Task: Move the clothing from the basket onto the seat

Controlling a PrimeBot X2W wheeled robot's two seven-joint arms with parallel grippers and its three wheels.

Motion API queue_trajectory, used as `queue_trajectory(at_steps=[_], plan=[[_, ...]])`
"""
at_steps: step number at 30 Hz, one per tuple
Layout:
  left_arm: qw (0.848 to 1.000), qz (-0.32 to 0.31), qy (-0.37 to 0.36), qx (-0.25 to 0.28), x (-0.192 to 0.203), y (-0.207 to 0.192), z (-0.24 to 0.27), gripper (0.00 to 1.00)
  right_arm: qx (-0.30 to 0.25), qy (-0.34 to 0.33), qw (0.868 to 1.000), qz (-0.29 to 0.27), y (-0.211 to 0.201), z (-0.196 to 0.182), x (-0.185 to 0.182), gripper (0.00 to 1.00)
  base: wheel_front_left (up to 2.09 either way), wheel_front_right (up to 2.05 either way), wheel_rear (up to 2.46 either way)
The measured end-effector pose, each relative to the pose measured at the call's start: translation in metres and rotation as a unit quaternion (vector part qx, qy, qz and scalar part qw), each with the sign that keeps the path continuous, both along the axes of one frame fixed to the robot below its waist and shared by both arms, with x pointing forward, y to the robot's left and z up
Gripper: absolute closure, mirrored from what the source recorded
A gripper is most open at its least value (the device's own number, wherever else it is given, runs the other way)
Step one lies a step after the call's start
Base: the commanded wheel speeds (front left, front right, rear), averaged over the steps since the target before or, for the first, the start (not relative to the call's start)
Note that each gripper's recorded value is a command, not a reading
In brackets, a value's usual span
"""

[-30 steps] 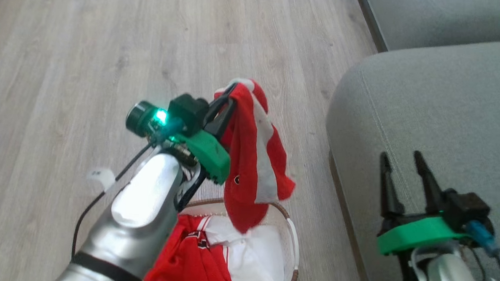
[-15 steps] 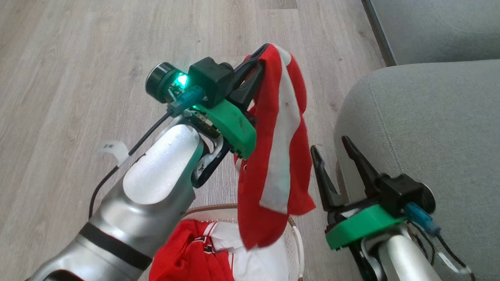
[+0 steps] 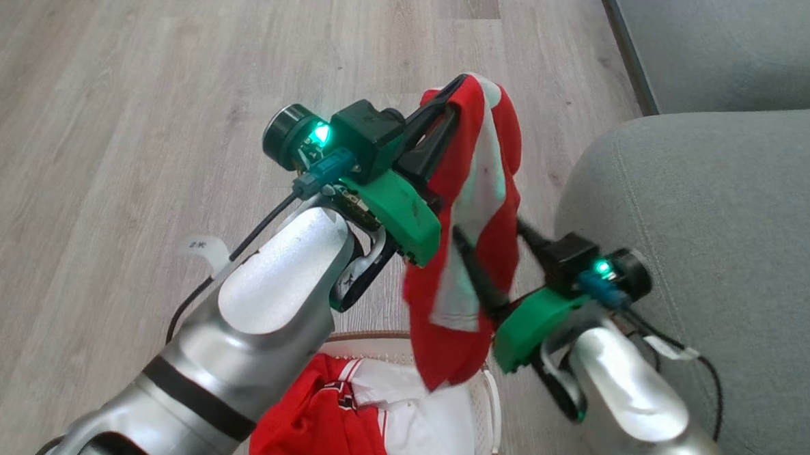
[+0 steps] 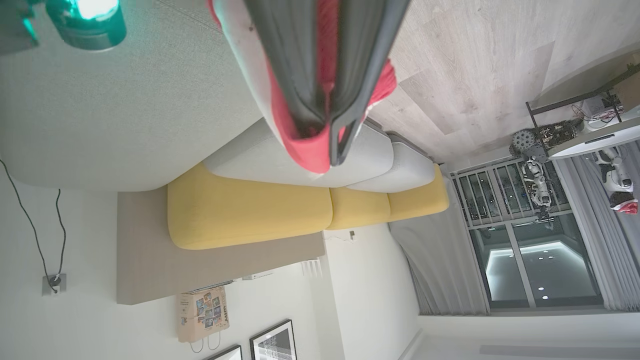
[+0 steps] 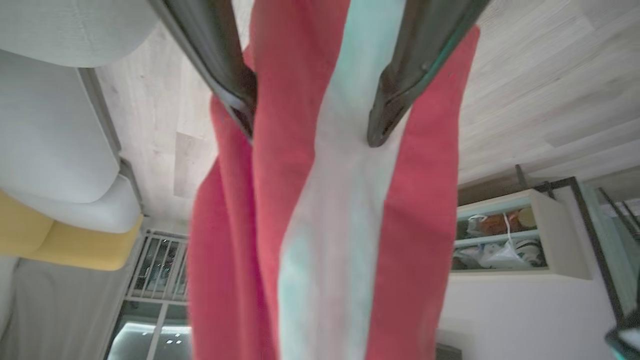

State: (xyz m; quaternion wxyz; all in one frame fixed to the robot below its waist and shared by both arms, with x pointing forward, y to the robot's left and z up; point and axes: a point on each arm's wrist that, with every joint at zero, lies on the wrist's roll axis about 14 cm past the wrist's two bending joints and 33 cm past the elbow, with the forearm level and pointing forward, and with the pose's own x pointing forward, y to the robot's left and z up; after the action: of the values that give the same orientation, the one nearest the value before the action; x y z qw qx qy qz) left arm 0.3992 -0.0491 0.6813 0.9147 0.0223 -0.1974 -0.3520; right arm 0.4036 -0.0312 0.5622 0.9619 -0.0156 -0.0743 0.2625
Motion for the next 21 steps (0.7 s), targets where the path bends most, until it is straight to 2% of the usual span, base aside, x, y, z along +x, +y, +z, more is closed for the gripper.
queue_trajectory(at_steps=[6, 7, 8, 9, 20, 21], plan=[[1.0, 0.002, -0.008, 0.001, -0.002, 0.001, 0.004, 1.0, -0.008, 0.038, 0.999, 0.033, 0.02, -0.021, -0.007, 0.0, 0.0, 0.0, 0.0], [1.0, 0.002, -0.008, 0.0, -0.002, 0.002, 0.005, 1.0, -0.007, 0.039, 0.999, 0.037, 0.023, -0.021, -0.007, 0.34, 0.0, 0.0, 0.0], [1.0, 0.004, -0.006, -0.001, -0.002, 0.003, 0.004, 1.0, -0.005, 0.04, 0.998, 0.041, 0.025, -0.02, -0.007, 0.62, 0.0, 0.0, 0.0], [1.0, 0.007, -0.005, -0.002, -0.002, 0.005, 0.004, 1.0, -0.004, 0.038, 0.998, 0.046, 0.029, -0.016, -0.007, 1.0, 0.0, 0.0, 0.0], [0.999, 0.033, 0.017, -0.008, 0.006, 0.017, -0.007, 1.0, 0.002, 0.019, 0.999, 0.04, 0.026, -0.002, -0.001, 1.0, 0.0, 0.0, 0.0], [0.999, 0.035, 0.022, -0.01, 0.007, 0.018, -0.01, 0.71, 0.006, 0.018, 0.999, 0.036, 0.023, 0.0, 0.0, 1.0, 0.0, 0.0, 0.0]])
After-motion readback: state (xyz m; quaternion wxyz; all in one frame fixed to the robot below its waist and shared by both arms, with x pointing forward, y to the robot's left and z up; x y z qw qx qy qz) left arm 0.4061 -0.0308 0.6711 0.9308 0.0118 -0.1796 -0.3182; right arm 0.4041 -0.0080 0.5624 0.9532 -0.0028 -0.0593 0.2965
